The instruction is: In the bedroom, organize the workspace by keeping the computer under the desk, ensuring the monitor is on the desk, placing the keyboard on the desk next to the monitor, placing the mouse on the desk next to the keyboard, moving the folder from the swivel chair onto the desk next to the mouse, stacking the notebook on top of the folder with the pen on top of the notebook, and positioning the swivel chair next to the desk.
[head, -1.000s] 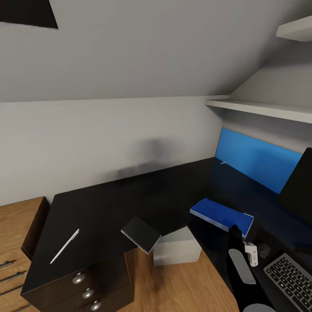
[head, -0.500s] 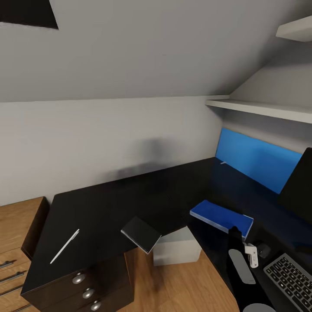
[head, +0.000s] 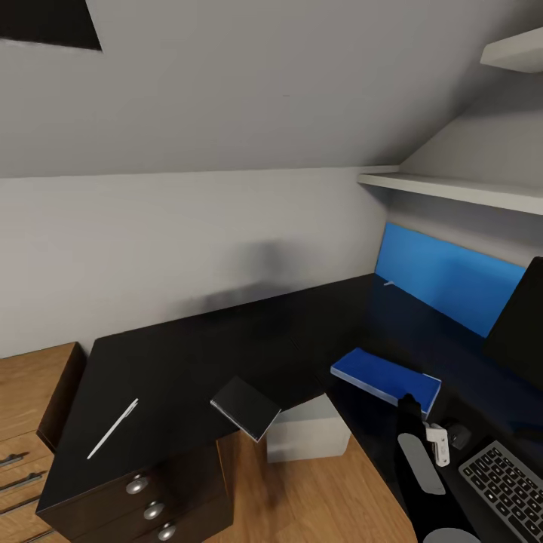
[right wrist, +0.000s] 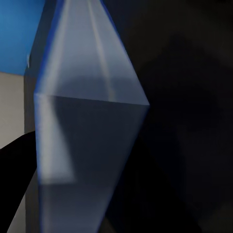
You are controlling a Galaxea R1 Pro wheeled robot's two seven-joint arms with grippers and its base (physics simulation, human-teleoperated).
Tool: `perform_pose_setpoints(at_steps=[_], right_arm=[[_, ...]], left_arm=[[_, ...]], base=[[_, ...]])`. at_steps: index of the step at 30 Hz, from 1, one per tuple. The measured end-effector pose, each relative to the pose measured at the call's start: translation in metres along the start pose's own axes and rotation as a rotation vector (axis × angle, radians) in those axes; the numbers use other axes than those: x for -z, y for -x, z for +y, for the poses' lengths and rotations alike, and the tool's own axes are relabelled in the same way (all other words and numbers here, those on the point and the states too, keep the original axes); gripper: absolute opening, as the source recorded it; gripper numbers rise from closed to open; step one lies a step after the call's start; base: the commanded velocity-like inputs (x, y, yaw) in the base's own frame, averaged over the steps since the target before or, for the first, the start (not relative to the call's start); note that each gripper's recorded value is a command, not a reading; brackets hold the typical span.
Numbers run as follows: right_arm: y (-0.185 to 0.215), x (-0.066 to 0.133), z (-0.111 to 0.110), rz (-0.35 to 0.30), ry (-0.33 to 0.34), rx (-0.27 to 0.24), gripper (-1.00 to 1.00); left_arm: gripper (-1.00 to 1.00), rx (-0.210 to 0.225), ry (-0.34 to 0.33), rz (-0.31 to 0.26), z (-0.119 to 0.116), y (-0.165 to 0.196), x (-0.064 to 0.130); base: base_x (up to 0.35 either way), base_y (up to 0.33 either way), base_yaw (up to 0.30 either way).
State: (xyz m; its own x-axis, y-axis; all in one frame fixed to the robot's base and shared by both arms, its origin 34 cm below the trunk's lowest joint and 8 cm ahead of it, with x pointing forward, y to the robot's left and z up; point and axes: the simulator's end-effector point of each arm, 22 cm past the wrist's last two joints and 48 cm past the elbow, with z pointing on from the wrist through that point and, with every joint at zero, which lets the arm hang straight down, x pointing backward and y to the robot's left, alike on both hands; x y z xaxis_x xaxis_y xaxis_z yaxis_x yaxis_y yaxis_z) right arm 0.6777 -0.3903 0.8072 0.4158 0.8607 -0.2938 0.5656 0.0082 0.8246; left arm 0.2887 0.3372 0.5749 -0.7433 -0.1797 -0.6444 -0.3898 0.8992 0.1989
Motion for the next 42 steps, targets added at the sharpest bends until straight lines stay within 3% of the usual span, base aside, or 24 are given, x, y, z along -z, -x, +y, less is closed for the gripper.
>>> perform_pose_setpoints(at_steps=[29, 30, 31, 42], right_arm=[[0.0013, -0.0003, 0.0006, -0.003, 0.003, 0.007, -1.00], [0.0014, -0.0004, 0.0006, -0.003, 0.003, 0.007, 1.00], [-0.0004, -0.0009, -0.0086, -0.001, -0.019, -0.003, 1.00], [-0.0007, -0.0008, -0.0080, 0.000, -0.017, -0.002, 1.00]], left_arm=[[1.00, 0.001, 0.003, -0.004, 0.0015, 0.0011, -0.0003], [1.00, 0.001, 0.003, -0.004, 0.0013, 0.0011, -0.0003], [1.00, 0.001, 0.003, -0.004, 0.0014, 0.0011, -0.0004], [1.00, 0.001, 0.003, -0.003, 0.0011, 0.0008, -0.0002]], base=[[-0.017, -0.018, 0.000], [0.000, 0.000, 0.000], [0.000, 0.000, 0.000], [0.000, 0.000, 0.000]])
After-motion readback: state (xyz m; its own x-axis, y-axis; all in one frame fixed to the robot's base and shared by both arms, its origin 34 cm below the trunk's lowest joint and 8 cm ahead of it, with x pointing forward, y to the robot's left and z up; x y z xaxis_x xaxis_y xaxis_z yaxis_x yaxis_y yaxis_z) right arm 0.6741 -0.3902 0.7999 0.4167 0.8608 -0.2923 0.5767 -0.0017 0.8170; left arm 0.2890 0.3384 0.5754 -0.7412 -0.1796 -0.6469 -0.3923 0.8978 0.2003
